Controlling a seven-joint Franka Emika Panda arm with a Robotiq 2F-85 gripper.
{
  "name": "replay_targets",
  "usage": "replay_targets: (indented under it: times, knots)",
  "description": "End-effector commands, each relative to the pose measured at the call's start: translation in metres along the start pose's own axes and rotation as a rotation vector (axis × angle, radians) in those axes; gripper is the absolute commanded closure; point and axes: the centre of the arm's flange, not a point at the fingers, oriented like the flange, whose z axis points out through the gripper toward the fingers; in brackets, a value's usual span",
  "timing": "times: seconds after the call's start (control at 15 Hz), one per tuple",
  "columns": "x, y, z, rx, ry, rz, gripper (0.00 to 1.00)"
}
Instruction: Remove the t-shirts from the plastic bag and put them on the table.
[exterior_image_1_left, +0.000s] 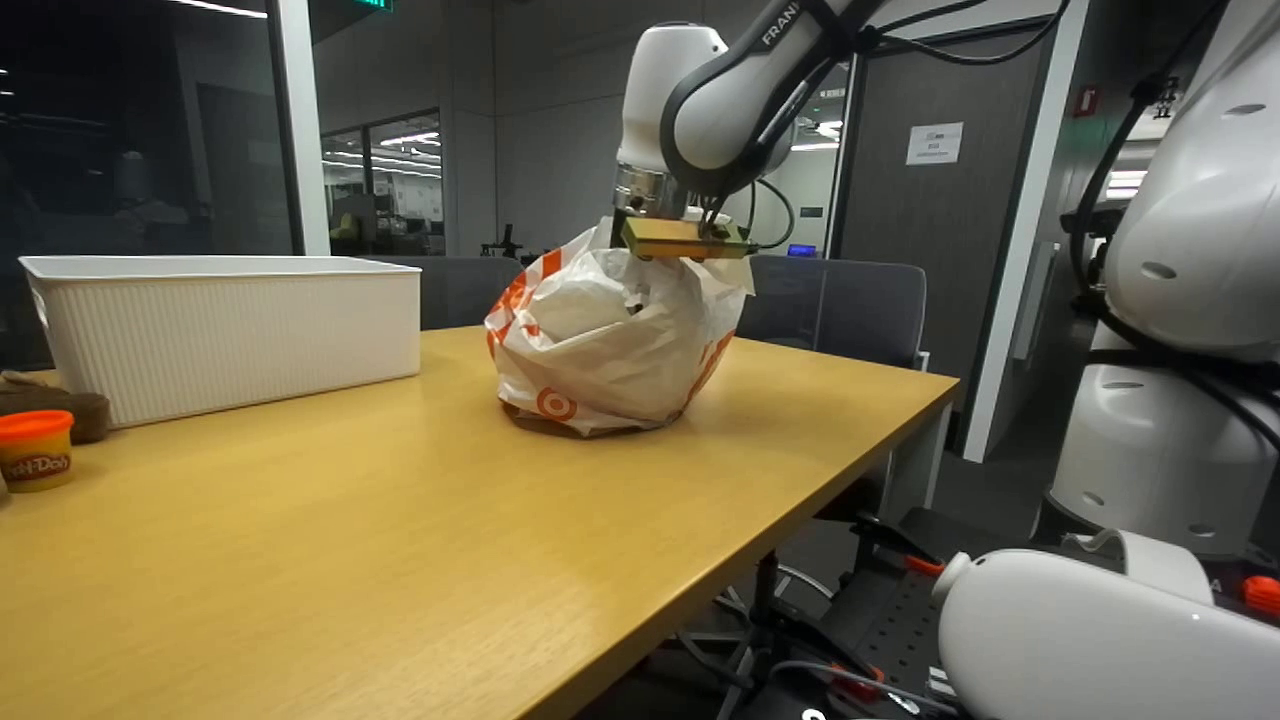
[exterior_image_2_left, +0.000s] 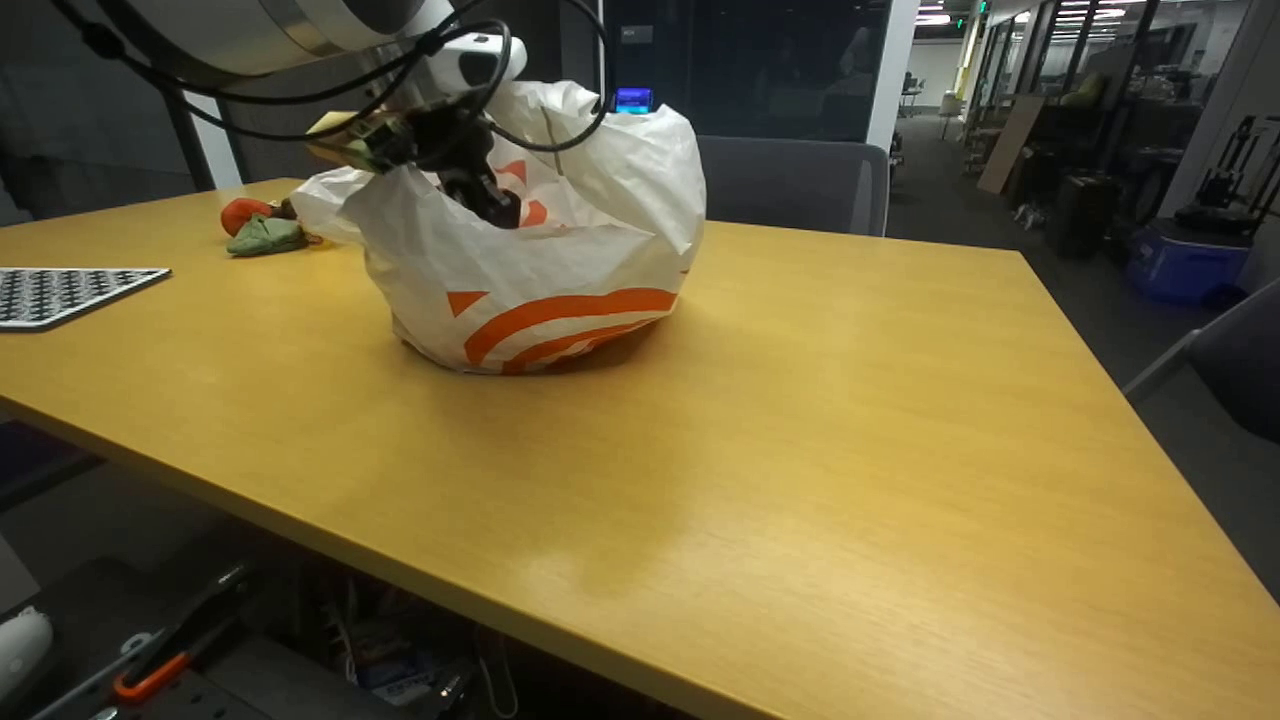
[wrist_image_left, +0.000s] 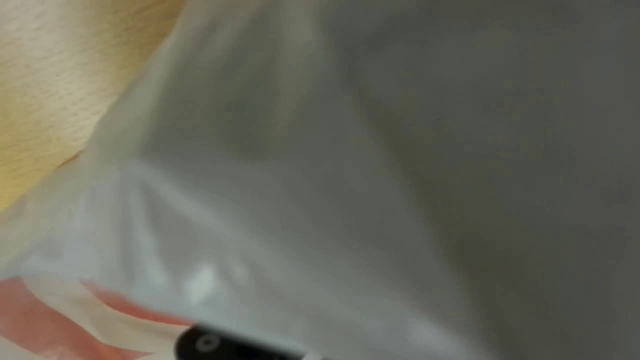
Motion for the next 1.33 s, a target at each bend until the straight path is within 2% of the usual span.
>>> replay_targets:
  times: [0.0, 0.27, 0.4, 0.53, 0.6, 0.8, 0.93, 1.07, 1.27]
  knots:
    - [-0.009, -0.002, -0.046, -0.035, 0.031, -0.024, 0.97]
    - [-0.031, -0.024, -0.114, -0.075, 0.087, -0.057, 0.98]
    - [-0.035, -0.024, -0.149, -0.089, 0.112, -0.061, 0.96]
    - [-0.040, -0.021, -0.182, -0.146, 0.162, -0.059, 0.96]
    - [-0.042, -0.016, -0.196, -0.211, 0.223, -0.062, 0.97]
    - [-0.046, -0.007, -0.232, -0.321, 0.298, -0.045, 0.96]
    - [-0.046, 0.001, -0.255, -0.341, 0.316, -0.016, 0.96]
    - [-0.045, 0.010, -0.282, -0.338, 0.369, 0.024, 0.98]
    - [-0.041, 0.022, -0.325, -0.319, 0.503, 0.116, 0.98]
